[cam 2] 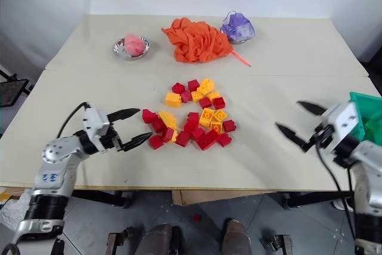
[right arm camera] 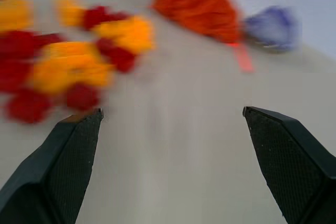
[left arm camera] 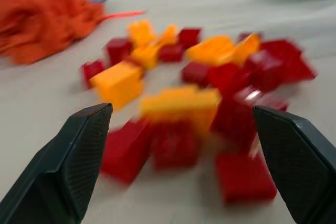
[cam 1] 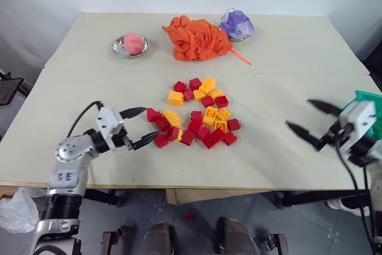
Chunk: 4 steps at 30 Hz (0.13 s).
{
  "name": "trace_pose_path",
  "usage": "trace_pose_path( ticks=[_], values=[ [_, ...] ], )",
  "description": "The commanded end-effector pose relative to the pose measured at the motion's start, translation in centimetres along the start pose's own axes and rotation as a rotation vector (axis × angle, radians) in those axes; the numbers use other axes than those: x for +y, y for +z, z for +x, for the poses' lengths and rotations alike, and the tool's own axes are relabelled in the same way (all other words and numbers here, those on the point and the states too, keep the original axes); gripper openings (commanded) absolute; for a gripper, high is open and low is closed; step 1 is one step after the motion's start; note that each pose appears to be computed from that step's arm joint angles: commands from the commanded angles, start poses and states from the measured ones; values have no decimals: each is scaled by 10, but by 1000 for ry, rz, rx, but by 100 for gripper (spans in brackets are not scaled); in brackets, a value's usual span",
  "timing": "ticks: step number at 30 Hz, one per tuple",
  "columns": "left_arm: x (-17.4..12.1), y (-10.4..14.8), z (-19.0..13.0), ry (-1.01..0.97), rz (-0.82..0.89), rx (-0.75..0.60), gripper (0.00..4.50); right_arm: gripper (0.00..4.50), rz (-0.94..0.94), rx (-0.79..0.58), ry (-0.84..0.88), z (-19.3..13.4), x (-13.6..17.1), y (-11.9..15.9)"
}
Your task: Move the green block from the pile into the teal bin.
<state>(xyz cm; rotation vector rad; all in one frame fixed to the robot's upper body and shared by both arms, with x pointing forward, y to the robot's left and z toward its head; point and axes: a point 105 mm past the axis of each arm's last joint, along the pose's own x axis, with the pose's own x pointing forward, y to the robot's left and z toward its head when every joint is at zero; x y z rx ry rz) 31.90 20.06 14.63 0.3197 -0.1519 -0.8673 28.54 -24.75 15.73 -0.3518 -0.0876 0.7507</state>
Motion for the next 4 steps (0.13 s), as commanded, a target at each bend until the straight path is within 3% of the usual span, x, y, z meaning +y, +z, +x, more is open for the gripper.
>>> trace_pose_path(
  ticks=[1,4],
  values=[
    [1,9,-17,34,90,15,450,446,-6,-51,48,0,18,1],
    [1,8,-26,103,94,31,450,446,12,-27,28,-5,25,-16]
  ],
)
